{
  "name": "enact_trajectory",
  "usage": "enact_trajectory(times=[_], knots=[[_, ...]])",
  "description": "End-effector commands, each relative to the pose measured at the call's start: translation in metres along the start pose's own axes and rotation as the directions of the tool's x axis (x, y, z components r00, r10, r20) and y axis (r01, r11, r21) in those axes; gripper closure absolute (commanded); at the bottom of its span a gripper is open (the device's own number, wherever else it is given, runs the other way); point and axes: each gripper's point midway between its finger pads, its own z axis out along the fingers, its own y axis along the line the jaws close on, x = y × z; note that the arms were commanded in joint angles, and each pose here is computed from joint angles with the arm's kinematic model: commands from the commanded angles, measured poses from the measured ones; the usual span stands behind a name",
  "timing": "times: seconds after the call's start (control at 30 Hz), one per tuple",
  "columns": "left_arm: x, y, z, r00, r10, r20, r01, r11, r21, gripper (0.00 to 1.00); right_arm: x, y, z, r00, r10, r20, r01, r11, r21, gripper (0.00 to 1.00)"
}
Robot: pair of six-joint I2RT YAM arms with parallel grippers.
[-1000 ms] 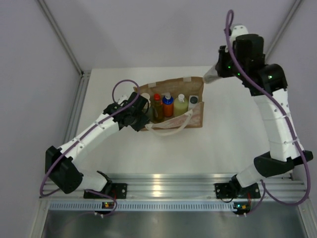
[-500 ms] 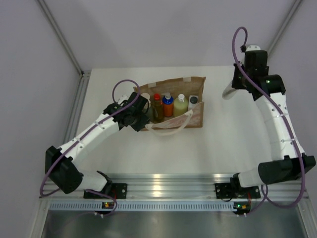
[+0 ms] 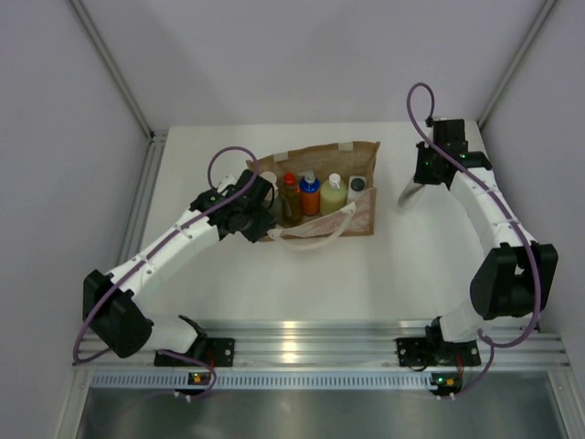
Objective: Take the personal care products out of the canvas bag
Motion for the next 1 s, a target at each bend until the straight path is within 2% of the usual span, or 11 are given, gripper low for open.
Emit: enact_trajectory(times=[0.0,0.33,0.37,0.43,0.47,0.53,0.67,0.8,0.97], knots=[[-0.003,-0.004,-0.015,1.000,0.009,-0.002,-0.009,1.000,0.030,0.64,-0.034,0.008,0.015,0.991,0.020,0.131,-0.014,0.999,-0.049,1.00],[-0.002,-0.005,-0.014,1.000,0.013,-0.006,-0.013,1.000,0.028,0.64,0.001,0.001,0.040,1.000,0.007,0.008,-0.007,1.000,0.006,0.98],[-0.001,-0.004,-0.014,1.000,0.014,-0.006,-0.014,1.000,0.028,0.64,0.002,0.001,0.040,1.000,0.004,0.002,-0.004,1.000,0.012,0.86],[-0.002,-0.004,-0.013,1.000,0.014,-0.007,-0.013,1.000,0.025,0.64,0.005,0.001,0.039,1.000,-0.002,-0.008,0.002,1.000,0.014,0.73],[-0.001,-0.005,-0.013,1.000,0.015,-0.007,-0.015,1.000,0.025,0.64,0.004,0.001,0.038,1.000,-0.005,-0.006,0.005,1.000,0.016,0.61],[-0.001,-0.005,-0.012,1.000,0.015,-0.009,-0.015,1.000,0.024,0.64,0.003,0.001,0.035,1.000,-0.006,-0.009,0.007,1.000,0.018,0.48],[-0.001,-0.006,-0.011,1.000,0.017,-0.010,-0.017,1.000,0.023,0.64,-0.015,0.004,0.021,1.000,-0.001,0.021,0.001,1.000,0.002,0.37],[-0.002,-0.006,-0.011,1.000,0.014,-0.009,-0.014,1.000,0.023,0.64,-0.041,0.012,-0.005,0.997,0.017,0.075,-0.015,0.999,-0.032,0.36],[-0.002,-0.005,-0.011,1.000,0.014,-0.001,-0.014,1.000,0.019,0.64,-0.075,0.057,-0.055,0.983,-0.024,0.184,0.051,0.988,-0.145,0.36]])
